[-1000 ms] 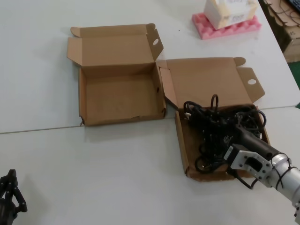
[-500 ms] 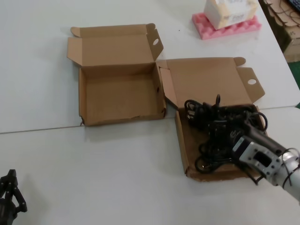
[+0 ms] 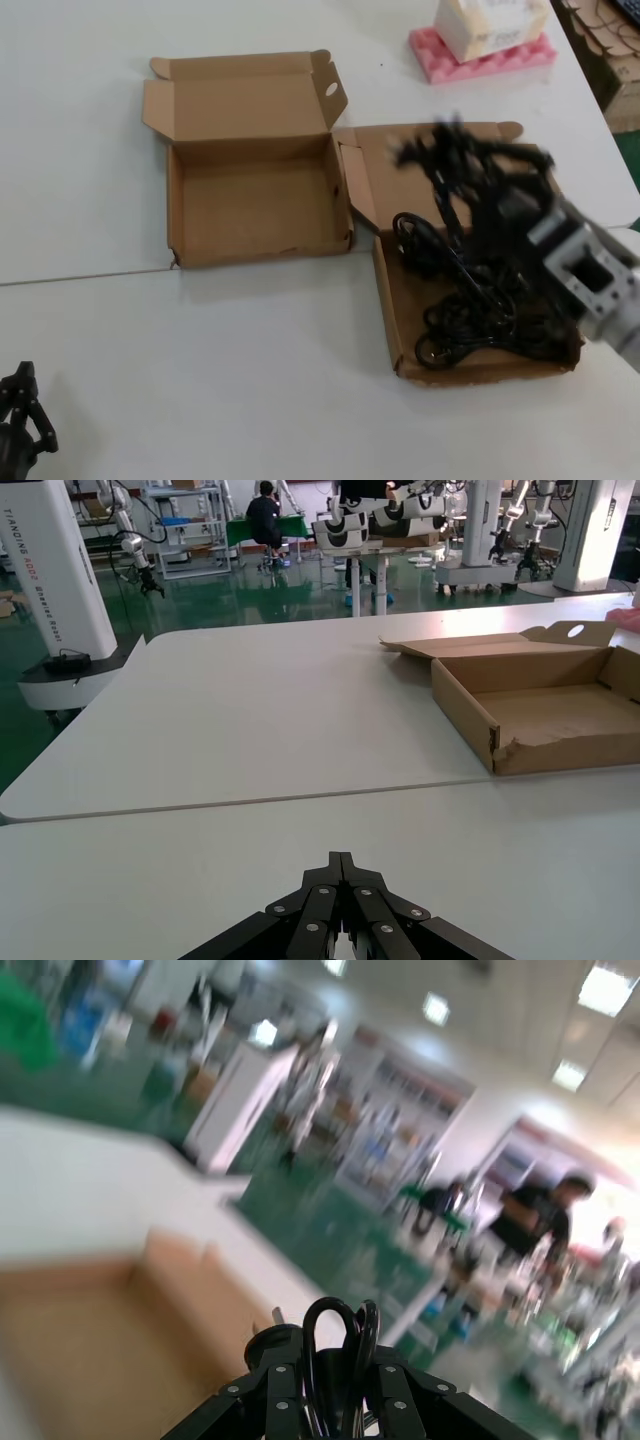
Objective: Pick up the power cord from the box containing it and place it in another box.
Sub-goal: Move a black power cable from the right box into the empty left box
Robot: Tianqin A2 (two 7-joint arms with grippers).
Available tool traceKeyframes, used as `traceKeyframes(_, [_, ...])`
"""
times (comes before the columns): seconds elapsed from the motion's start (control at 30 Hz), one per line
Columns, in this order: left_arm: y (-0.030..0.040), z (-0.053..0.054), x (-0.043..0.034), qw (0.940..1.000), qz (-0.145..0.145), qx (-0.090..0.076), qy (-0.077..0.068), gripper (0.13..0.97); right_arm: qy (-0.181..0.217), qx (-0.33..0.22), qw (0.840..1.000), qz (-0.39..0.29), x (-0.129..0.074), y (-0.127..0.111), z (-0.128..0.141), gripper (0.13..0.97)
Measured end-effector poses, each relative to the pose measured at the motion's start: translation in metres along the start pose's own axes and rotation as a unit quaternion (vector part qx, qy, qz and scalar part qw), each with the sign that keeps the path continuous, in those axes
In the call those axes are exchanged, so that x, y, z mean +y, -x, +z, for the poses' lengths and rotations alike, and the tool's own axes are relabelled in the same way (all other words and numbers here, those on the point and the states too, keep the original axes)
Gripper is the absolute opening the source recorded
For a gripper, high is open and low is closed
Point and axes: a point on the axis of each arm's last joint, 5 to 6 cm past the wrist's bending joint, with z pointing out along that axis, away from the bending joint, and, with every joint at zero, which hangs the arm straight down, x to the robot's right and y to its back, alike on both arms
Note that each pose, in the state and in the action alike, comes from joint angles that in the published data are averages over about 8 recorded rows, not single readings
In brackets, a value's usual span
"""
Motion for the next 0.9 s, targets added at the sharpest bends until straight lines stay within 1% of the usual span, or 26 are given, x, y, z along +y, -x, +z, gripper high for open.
traceKeyframes(0.1, [0.0000,0.000,0.0000,1.0000,0.000,0.000,0.000,0.163,-0.041,0.016,0.999,-0.003,-0.020,0.005,0.016,0.252])
traceKeyframes(0.17, [0.0000,0.000,0.0000,1.0000,0.000,0.000,0.000,0.163,-0.066,0.023,0.998,-0.012,-0.029,0.015,0.031,0.252])
traceKeyframes(0.27, [0.0000,0.000,0.0000,1.0000,0.000,0.000,0.000,0.163,-0.091,0.024,0.995,-0.032,-0.037,0.037,0.060,0.252])
traceKeyframes(0.37, [0.0000,0.000,0.0000,1.0000,0.000,0.000,0.000,0.163,-0.102,0.014,0.993,-0.052,-0.040,0.066,0.088,0.252])
traceKeyframes(0.5, [0.0000,0.000,0.0000,1.0000,0.000,0.000,0.000,0.163,-0.100,-0.007,0.992,-0.074,-0.040,0.102,0.117,0.252])
traceKeyframes(0.67, [0.0000,0.000,0.0000,1.0000,0.000,0.000,0.000,0.163,-0.086,-0.026,0.990,-0.110,-0.032,0.138,0.140,0.251])
traceKeyframes(0.8, [0.0000,0.000,0.0000,1.0000,0.000,0.000,0.000,0.163,-0.072,-0.031,0.986,-0.146,-0.021,0.159,0.153,0.251])
traceKeyframes(0.9, [0.0000,0.000,0.0000,1.0000,0.000,0.000,0.000,0.163,-0.062,-0.027,0.983,-0.173,-0.013,0.169,0.161,0.251])
